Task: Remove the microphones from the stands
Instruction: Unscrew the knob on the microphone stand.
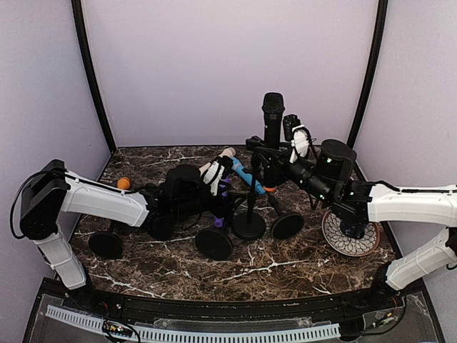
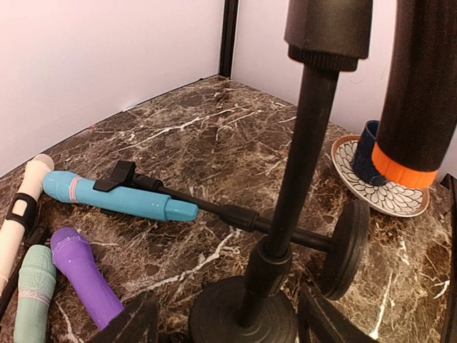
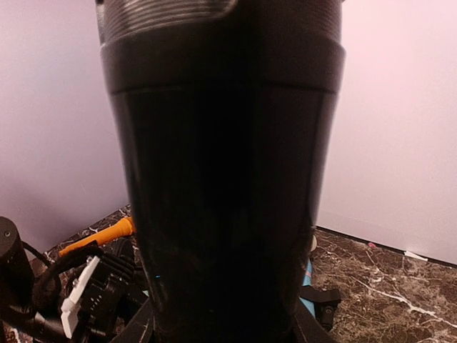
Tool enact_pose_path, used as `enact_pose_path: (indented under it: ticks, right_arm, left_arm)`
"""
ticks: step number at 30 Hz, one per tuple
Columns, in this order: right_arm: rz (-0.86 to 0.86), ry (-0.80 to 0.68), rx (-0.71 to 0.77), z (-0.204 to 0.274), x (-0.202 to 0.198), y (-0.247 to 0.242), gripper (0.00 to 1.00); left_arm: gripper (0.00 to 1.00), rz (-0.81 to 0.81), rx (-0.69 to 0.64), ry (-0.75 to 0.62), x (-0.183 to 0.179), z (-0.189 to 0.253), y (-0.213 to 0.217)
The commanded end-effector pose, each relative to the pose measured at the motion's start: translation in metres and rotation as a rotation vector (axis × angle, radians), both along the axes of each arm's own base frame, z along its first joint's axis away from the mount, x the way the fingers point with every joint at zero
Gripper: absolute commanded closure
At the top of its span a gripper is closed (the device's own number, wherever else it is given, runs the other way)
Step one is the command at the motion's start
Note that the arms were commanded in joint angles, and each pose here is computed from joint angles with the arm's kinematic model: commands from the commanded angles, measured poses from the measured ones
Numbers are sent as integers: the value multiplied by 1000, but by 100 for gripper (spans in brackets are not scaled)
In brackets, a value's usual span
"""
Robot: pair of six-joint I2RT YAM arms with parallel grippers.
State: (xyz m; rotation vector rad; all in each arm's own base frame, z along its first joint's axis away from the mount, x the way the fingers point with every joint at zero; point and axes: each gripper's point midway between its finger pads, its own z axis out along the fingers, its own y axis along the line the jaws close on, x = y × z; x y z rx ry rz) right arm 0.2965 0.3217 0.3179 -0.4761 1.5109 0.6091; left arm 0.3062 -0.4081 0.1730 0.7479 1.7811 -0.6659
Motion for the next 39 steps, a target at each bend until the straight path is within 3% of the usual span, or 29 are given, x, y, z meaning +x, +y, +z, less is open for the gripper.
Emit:
enact_pose_path:
  ticks: [1,6,10,21,39]
  right_arm:
    - [107,-102,103,30,-15,-6,96]
    - [189,-102,115,25,-20,-8,96]
    - [232,-83,110,19,-21,-1,97]
    - [299,-62,135,21,-25,6,96]
    - [324,-47,152,20,-22,11,96]
  left_arm:
    - [31,-152,-19,32,-17,2,7]
    - [29,-342,-149,79,-30,8,11]
    - [26,-466,-160,71,-39,6,-1]
    - [22,-580,-184,0,-24,6,-25]
    - [58,-589,-190,1,-10,-10,-40]
